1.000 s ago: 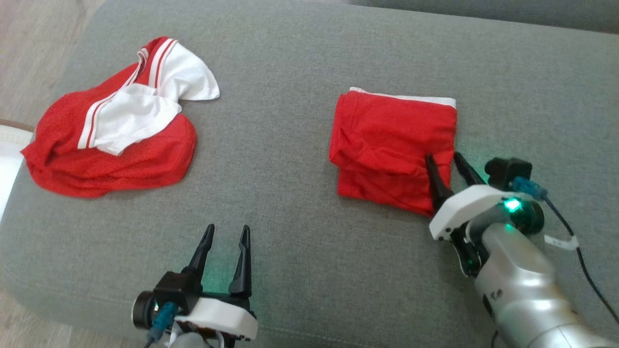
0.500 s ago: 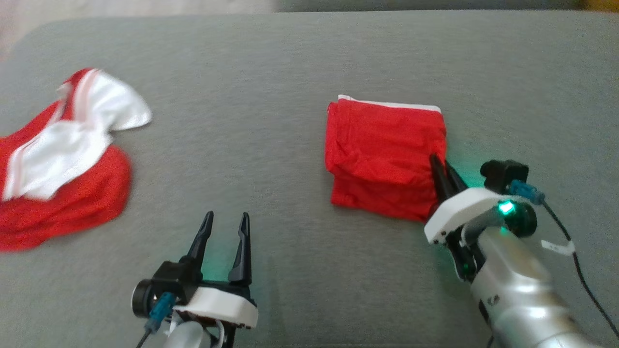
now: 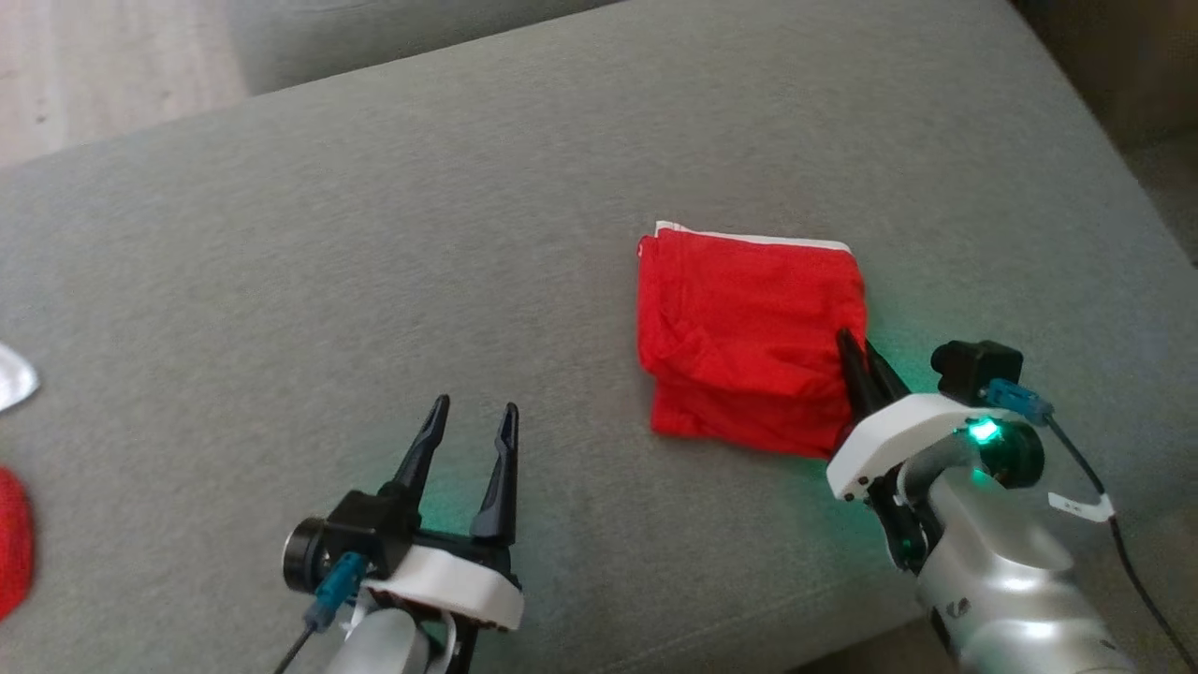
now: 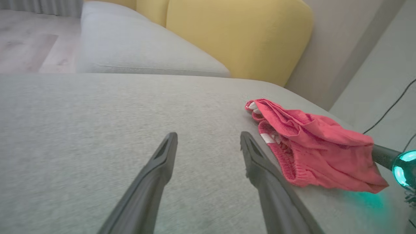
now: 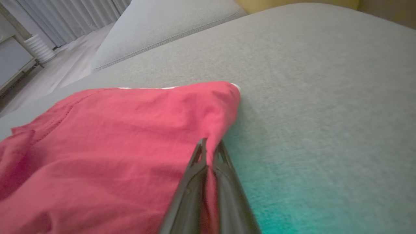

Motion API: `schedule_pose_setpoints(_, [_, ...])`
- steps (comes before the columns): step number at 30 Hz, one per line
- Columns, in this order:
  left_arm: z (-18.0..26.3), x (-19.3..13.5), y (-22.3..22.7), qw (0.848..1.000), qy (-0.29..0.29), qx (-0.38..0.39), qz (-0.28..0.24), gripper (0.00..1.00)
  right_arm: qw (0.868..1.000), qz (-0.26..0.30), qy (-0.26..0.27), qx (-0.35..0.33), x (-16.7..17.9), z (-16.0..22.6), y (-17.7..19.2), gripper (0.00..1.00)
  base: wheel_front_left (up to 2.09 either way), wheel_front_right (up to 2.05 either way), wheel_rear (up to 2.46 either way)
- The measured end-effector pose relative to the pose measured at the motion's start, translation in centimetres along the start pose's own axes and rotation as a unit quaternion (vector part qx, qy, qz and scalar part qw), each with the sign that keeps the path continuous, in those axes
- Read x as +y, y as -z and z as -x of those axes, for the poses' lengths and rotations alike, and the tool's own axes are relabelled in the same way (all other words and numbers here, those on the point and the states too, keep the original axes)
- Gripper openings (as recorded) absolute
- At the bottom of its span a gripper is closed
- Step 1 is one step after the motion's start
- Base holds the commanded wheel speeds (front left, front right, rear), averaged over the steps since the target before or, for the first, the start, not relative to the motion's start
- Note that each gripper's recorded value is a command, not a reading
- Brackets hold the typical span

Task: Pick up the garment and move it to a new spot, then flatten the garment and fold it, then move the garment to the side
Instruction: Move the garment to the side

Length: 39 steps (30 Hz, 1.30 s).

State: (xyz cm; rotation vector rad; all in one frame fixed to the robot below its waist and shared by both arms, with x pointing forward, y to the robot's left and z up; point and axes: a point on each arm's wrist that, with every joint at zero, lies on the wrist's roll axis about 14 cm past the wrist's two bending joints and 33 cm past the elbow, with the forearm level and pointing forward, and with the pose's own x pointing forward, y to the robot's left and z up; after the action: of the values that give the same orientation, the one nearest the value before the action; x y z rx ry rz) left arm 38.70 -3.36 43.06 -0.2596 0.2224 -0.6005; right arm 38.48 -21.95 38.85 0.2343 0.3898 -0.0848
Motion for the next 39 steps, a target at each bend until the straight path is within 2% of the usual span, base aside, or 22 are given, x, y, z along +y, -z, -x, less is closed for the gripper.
schedule_pose_setpoints(6, [-0.5, -0.2, 1.0, 1.000, 0.011, 0.015, 0.002, 1.00, 0.999, 0.038, 0.026, 0.010, -2.4, -0.3, -0.1, 0.00, 0.00, 0.00, 0.00])
schedule_pose_setpoints(16, [0.8, 3.8, 2.3, 0.999, -0.042, 0.030, -0.003, 1.00, 0.982, 0.162, 0.090, -0.025, -9.7, -5.1, -9.3, 0.00, 0.00, 0.00, 0.00])
schedule_pose_setpoints(22, [1.5, 6.6, 2.5, 0.996, -0.080, 0.032, -0.003, 1.00, 0.971, 0.184, 0.151, -0.019, -14.8, -5.8, -11.7, 0.00, 0.00, 0.00, 0.00])
schedule_pose_setpoints(28, [1.9, 7.4, 2.9, 0.995, -0.092, 0.035, 0.001, 1.00, 0.967, 0.189, 0.170, -0.024, -15.8, -6.3, -12.6, 0.00, 0.00, 0.00, 0.00])
schedule_pose_setpoints(29, [1.9, 7.4, 2.8, 0.995, -0.092, 0.035, 0.001, 1.00, 0.967, 0.187, 0.173, -0.026, -16.0, -6.3, -12.7, 0.28, 0.00, 0.00, 0.00])
schedule_pose_setpoints(30, [1.9, 7.4, 2.8, 0.995, -0.092, 0.034, 0.001, 1.00, 0.967, 0.181, 0.179, -0.030, -16.2, -6.2, -12.9, 0.96, 0.00, 0.00, 0.00])
schedule_pose_setpoints(31, [1.8, 7.4, 2.8, 0.995, -0.092, 0.034, 0.001, 1.00, 0.966, 0.178, 0.183, -0.034, -16.4, -6.1, -13.2, 1.00, 0.00, 0.00, 0.00])
schedule_pose_setpoints(34, [1.8, 7.4, 2.7, 0.995, -0.092, 0.032, 0.001, 1.00, 0.964, 0.179, 0.186, -0.059, -16.2, -6.2, -14.6, 1.00, 0.00, 0.00, 0.00])
schedule_pose_setpoints(38, [1.9, 7.8, 1.8, 0.995, -0.099, 0.021, -0.003, 1.00, 0.965, 0.174, 0.154, -0.121, -12.1, -7.5, -17.3, 1.00, 0.00, 0.00, 0.00])
schedule_pose_setpoints(39, [1.9, 7.8, 1.8, 0.995, -0.099, 0.021, -0.003, 1.00, 0.965, 0.174, 0.154, -0.121, -12.1, -7.5, -17.3, 1.00, 0.00, 0.00, 0.00])
